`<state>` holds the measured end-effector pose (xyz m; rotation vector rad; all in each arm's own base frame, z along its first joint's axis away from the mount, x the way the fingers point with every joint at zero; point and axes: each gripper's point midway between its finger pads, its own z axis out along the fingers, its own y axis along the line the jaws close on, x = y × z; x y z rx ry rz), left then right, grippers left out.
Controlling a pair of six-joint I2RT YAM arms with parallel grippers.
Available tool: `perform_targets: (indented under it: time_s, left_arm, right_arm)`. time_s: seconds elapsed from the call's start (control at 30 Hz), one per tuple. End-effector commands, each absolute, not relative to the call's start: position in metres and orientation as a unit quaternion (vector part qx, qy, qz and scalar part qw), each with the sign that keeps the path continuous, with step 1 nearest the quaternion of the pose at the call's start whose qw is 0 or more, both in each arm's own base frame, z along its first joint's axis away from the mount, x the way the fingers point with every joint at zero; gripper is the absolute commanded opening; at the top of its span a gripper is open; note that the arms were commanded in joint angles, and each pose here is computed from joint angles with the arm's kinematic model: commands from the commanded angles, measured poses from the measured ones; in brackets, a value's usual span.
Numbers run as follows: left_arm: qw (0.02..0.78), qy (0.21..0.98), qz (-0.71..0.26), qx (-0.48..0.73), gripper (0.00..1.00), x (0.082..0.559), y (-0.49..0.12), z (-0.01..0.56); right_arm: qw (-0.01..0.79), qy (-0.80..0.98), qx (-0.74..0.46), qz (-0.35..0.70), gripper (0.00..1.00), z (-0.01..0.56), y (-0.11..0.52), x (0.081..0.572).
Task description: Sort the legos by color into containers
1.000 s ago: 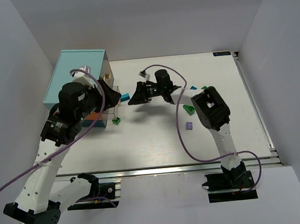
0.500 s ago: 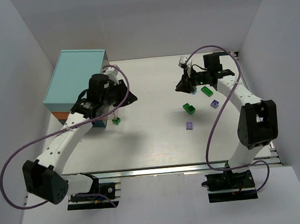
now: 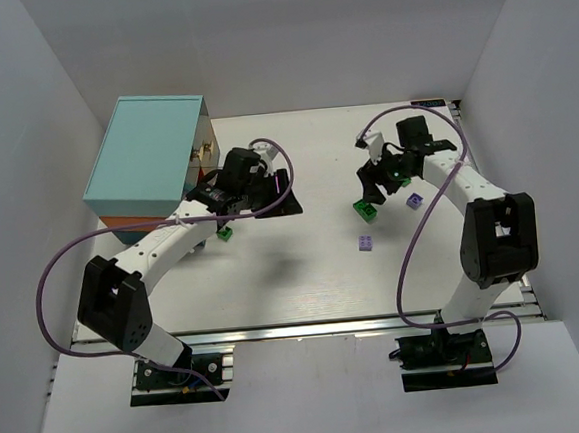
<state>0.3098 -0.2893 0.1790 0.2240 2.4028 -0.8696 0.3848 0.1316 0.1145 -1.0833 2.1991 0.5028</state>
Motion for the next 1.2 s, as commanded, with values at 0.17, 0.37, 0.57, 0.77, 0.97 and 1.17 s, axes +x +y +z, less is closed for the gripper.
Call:
perform_targets:
  time_s: [0.17, 0.37, 0.57, 0.77, 0.97, 1.17]
  left_arm:
    - [0.306, 0.89, -0.324, 0.093, 0.64, 0.309, -0.301, 0.188]
    - [0.316, 0.889, -0.32, 0.084, 0.65, 0.307, -0.299, 0.189]
    - [0.321, 0.889, -0.319, 0.075, 0.65, 0.303, -0.294, 0.189]
    - [0.322, 0.89, -0.316, 0.071, 0.66, 0.301, -0.291, 0.188]
    - [0.33, 0.887, -0.315, 0.068, 0.65, 0.302, -0.288, 0.192]
    - [0.338, 0.869, -0.357, 0.054, 0.69, 0.306, -0.298, 0.204]
  right_arm:
    - [0.271, 0.877, -0.383, 0.107, 0.74, 0.08, 0.11, 0.39]
    - [0.243, 0.886, -0.376, 0.12, 0.74, 0.066, 0.12, 0.389]
    - [0.227, 0.887, -0.38, 0.13, 0.74, 0.055, 0.13, 0.385]
    - [0.223, 0.891, -0.378, 0.119, 0.63, 0.045, 0.132, 0.387]
    - [0.234, 0.886, -0.386, 0.106, 0.24, 0.054, 0.129, 0.392]
    - [0.276, 0.84, -0.427, 0.192, 0.0, 0.102, 0.156, 0.386]
